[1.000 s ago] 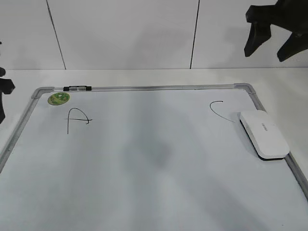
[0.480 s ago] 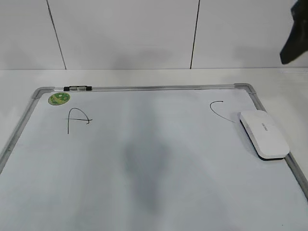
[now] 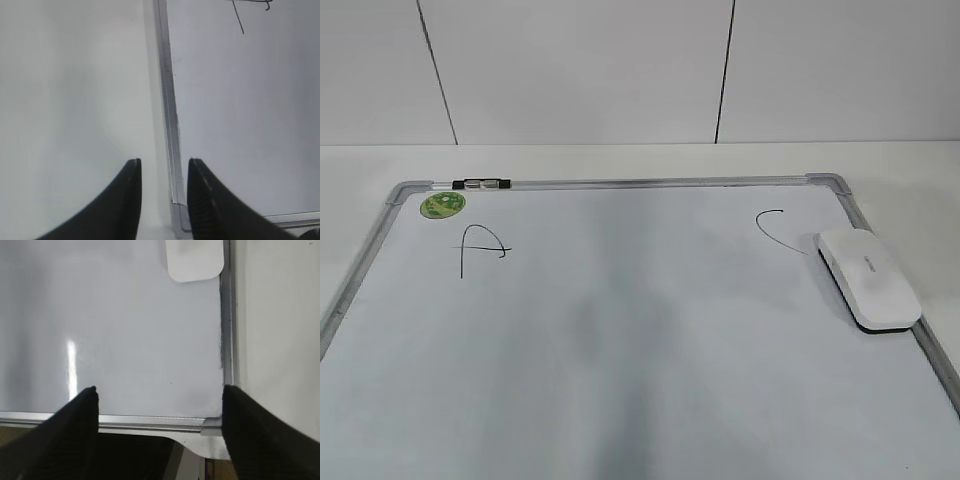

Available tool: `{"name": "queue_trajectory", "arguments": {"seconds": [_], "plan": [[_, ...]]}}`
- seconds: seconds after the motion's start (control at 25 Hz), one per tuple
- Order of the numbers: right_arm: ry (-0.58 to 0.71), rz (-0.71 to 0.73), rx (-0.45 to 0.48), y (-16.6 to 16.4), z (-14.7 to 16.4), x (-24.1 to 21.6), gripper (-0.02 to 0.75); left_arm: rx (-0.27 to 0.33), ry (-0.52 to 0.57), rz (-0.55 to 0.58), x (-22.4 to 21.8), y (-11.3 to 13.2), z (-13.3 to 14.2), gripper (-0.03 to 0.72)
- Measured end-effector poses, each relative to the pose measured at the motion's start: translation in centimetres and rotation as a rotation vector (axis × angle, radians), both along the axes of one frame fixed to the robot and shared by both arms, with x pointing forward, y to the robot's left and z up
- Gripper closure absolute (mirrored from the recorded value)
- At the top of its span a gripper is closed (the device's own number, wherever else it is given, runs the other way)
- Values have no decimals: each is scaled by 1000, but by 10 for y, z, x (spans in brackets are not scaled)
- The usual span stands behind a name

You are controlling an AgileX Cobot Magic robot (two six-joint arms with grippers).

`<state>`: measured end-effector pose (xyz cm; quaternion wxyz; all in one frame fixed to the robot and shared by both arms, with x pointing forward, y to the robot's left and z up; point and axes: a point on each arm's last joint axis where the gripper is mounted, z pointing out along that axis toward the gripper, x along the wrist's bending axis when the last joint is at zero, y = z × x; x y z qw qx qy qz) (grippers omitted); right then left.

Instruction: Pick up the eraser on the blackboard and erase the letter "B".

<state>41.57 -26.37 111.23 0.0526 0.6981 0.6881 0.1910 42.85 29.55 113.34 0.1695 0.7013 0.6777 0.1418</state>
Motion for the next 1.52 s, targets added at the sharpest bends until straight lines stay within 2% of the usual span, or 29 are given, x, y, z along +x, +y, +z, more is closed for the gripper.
{"name": "queue_trajectory", "arguments": {"seconds": [0.28, 0.72, 1.24, 1.52], "plan": [[-78, 35, -34, -7, -3, -43, 150, 8, -128, 1, -68, 2, 3, 453], [-338, 16, -101, -25, -5, -125, 151, -7, -283, -2, -152, 1, -33, 453], [-542, -10, -122, -37, -55, -188, 153, -5, -605, -31, -223, 2, -46, 453], [-602, -22, -133, -40, -65, -199, 153, -4, -507, -32, -212, 1, -76, 453]]}}
